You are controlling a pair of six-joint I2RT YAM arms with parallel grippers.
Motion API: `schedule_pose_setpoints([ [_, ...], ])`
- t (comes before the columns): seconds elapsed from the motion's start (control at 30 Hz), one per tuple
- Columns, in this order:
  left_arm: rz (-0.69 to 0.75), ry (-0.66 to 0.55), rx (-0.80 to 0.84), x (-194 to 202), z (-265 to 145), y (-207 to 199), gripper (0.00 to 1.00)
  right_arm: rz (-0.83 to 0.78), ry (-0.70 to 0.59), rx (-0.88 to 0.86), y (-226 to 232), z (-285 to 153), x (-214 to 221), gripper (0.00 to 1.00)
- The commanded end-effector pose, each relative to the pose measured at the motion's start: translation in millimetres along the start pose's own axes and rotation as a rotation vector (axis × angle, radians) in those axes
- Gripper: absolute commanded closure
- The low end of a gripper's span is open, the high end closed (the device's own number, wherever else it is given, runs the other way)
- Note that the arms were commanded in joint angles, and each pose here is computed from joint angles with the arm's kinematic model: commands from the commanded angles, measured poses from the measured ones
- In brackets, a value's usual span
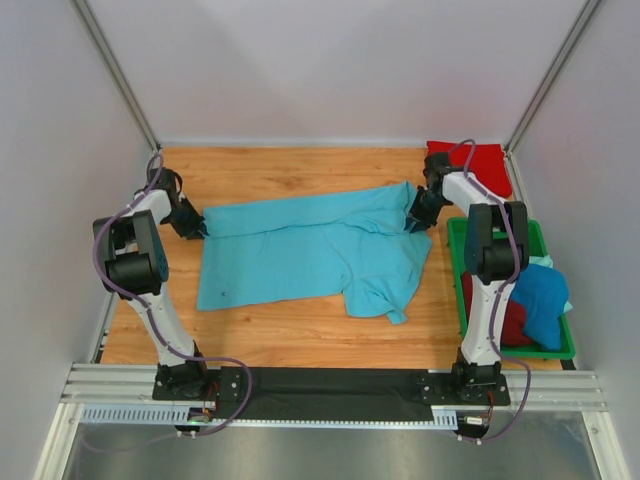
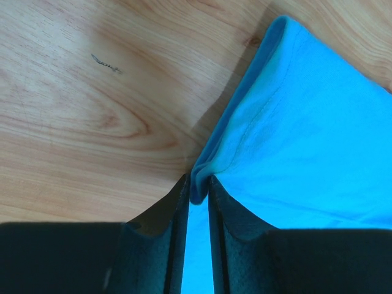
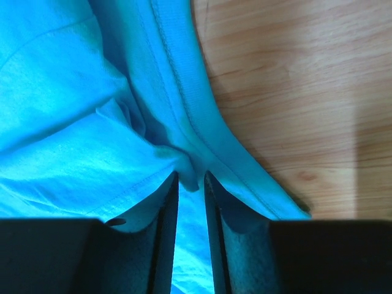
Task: Fold and stack the t-shirts
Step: Fold the tshirt
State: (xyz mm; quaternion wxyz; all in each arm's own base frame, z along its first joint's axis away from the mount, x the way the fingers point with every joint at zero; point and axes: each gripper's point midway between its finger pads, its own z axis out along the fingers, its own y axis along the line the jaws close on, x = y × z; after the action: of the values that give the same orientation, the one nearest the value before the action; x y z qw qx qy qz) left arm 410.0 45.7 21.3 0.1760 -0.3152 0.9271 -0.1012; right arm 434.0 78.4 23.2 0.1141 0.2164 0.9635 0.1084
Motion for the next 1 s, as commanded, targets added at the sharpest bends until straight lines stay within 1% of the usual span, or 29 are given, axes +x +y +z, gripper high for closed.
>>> schedule_pose_setpoints([
  [0.0,0.014,-0.038,0.005,-9,-18,-3,0.75,-0.003,-0.021,-0.002,6,5,-9,0.75],
  [0.17,0.015,-0.042,0.001,-11,-18,-2,0.76,-0.014,-0.028,0.001,7,6,-15,0.79],
  [0.23,0.015,-0.040,0.004,-11,-18,-3,0.80,-0.019,-0.028,0.002,8,6,-16,0.82],
  [0.27,0.016,-0.039,0.003,-12,-18,-4,0.82,-0.020,-0.031,0.004,8,5,-17,0.87],
  [0.33,0.014,-0.038,0.001,-14,-18,-4,0.89,-0.020,-0.038,0.001,9,1,-19,0.91],
  [0.37,0.019,-0.040,0.000,-15,-19,-5,1.00,-0.024,-0.050,-0.005,12,-5,-21,0.97],
  [0.4,0.017,-0.040,-0.002,-15,-19,-4,1.00,-0.025,-0.056,-0.005,12,-8,-22,0.99],
  [0.43,0.018,-0.044,-0.005,-17,-20,-5,1.00,-0.024,-0.059,-0.003,12,-11,-23,1.00],
  [0.53,0.017,-0.048,-0.005,-18,-22,-5,1.00,-0.032,-0.075,-0.008,14,-20,-26,0.97],
  [0.67,0.015,-0.042,0.000,-16,-21,-5,1.00,-0.038,-0.072,-0.011,15,-20,-26,0.80],
  [0.7,0.015,-0.043,0.002,-16,-21,-6,1.00,-0.040,-0.066,-0.012,15,-18,-25,0.79],
  [0.77,0.014,-0.037,-0.001,-15,-20,-5,1.00,-0.039,-0.060,-0.017,16,-16,-26,0.80],
  [0.83,0.015,-0.037,-0.001,-15,-21,-5,0.94,-0.039,-0.059,-0.020,16,-13,-26,0.82],
  [0.87,0.015,-0.037,-0.003,-15,-20,-5,0.90,-0.040,-0.059,-0.018,16,-13,-27,0.85],
  [0.93,0.016,-0.039,-0.001,-15,-21,-5,0.88,-0.039,-0.054,-0.020,17,-10,-27,0.89],
  [0.97,0.018,-0.037,-0.001,-15,-21,-5,0.89,-0.040,-0.052,-0.021,18,-10,-28,0.92],
])
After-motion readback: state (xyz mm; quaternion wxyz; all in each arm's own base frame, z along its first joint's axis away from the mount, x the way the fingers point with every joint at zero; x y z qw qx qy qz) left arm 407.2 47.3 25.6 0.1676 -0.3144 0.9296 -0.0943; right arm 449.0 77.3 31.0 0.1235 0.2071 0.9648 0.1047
